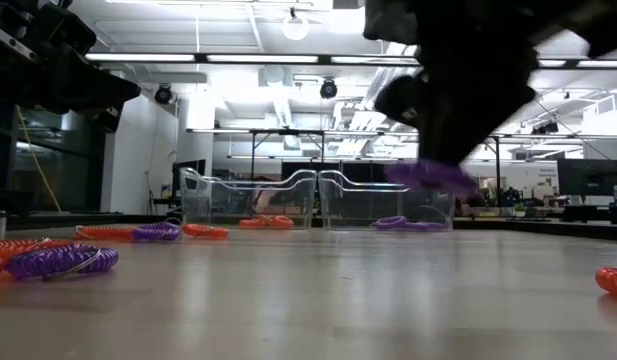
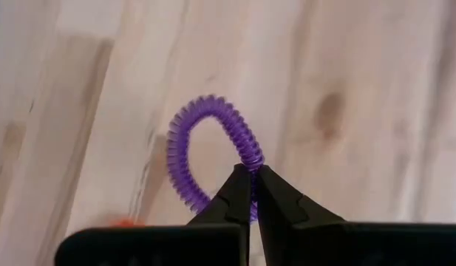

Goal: Sort spring keychains
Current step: Put the violet spring keychain into the right transparent bin

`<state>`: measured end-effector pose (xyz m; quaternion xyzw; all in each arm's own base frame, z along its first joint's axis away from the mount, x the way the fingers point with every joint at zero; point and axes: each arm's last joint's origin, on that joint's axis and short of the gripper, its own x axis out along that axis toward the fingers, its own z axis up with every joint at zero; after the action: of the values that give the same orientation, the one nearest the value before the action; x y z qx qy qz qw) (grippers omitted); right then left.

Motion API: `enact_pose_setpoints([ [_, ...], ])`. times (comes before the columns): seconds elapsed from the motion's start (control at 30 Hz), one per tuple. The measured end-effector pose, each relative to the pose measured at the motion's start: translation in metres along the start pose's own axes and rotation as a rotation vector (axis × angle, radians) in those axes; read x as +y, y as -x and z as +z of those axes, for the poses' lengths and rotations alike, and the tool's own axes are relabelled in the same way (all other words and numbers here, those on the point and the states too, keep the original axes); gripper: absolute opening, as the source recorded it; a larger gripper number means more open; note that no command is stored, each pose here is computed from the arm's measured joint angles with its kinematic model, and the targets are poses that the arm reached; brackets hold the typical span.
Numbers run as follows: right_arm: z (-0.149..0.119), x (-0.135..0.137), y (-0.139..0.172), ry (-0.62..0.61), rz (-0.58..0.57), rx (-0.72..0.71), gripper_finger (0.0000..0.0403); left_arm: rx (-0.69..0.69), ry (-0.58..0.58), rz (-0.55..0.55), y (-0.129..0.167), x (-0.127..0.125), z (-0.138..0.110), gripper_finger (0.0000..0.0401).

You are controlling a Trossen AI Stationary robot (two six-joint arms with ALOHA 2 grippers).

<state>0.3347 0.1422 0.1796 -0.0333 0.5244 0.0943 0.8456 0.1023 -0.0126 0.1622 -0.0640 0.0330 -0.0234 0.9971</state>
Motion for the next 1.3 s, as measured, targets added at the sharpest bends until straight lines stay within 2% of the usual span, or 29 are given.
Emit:
enact_pose_setpoints([
  [0.3, 0.011, -0.044, 0.037, -0.203, -0.111, -0.098, 0.0, 0.0, 0.0, -0.001, 0.0, 0.0, 0.0, 0.0],
  [0.67, 0.01, -0.121, 0.086, -0.51, -0.288, -0.223, 0.0, 0.0, 0.0, -0.003, 0.0, 0.0, 0.0, 0.0],
  [0.97, -0.006, -0.189, 0.119, -0.704, -0.42, -0.3, 0.0, 0.0, 0.0, -0.003, 0.0, 0.0, 0.0, 0.0],
  [1.3, -0.035, -0.25, 0.137, -0.93, -0.551, -0.316, 0.0, 0.0, 0.0, -0.002, 0.0, 0.0, 0.0, 0.0],
])
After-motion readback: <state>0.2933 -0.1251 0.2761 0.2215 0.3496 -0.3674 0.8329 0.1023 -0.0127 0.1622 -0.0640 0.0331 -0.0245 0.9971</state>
